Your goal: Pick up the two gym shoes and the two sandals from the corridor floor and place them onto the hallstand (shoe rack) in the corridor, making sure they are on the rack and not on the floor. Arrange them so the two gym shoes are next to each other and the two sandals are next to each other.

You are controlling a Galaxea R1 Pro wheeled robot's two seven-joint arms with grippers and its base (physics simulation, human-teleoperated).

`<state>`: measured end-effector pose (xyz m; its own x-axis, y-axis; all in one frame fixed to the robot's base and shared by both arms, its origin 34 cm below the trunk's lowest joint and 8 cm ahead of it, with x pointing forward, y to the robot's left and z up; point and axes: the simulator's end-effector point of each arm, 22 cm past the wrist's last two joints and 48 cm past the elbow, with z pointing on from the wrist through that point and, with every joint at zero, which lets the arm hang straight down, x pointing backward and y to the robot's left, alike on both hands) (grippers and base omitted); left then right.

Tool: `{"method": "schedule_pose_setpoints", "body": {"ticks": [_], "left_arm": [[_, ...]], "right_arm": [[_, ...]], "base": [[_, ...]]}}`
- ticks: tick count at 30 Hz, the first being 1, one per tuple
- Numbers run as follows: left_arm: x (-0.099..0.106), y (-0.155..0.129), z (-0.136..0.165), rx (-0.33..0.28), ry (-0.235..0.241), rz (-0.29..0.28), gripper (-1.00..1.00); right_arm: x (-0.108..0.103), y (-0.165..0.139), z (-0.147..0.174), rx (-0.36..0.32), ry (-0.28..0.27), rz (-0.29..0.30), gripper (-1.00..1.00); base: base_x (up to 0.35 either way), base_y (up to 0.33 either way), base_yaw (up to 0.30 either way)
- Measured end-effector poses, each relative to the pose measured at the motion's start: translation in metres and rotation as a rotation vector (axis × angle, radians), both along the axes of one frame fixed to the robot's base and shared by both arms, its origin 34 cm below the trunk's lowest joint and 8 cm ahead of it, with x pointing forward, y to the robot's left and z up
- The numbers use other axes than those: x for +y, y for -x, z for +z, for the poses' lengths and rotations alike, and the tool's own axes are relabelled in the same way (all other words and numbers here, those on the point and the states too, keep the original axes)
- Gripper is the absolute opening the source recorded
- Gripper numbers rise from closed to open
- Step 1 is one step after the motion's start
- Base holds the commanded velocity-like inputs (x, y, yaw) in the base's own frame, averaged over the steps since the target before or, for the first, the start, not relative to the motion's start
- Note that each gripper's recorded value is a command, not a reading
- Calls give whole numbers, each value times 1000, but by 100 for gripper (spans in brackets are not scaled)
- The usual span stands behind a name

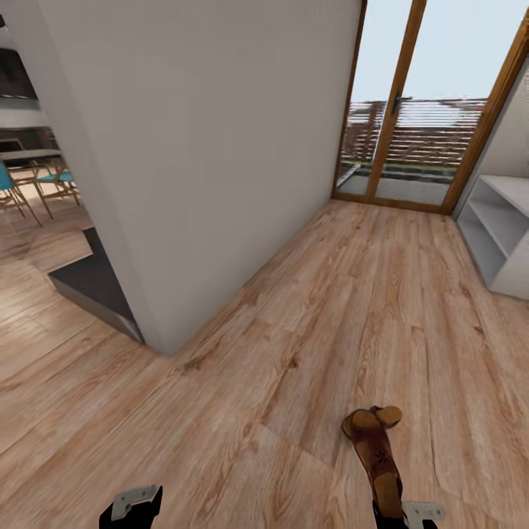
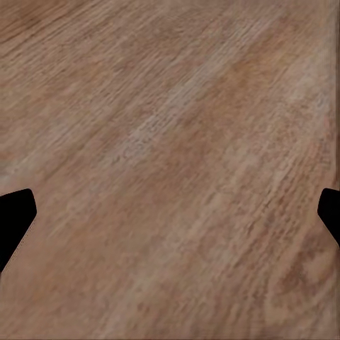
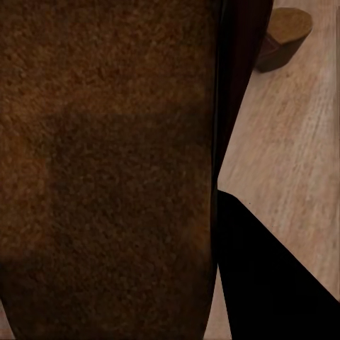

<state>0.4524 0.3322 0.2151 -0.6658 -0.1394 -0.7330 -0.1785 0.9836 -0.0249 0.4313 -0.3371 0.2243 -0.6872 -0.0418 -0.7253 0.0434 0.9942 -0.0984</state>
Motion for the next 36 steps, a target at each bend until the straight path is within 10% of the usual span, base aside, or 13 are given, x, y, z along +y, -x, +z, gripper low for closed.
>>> {"method": "schedule_pose_setpoints", "body": {"ticks": [36], "left_arm": [[0,-42,66,-162,1,2,100]], "right_arm": [[1,-41,62,-160,-2,1,-100]], "base": [[0,0,-86]]}}
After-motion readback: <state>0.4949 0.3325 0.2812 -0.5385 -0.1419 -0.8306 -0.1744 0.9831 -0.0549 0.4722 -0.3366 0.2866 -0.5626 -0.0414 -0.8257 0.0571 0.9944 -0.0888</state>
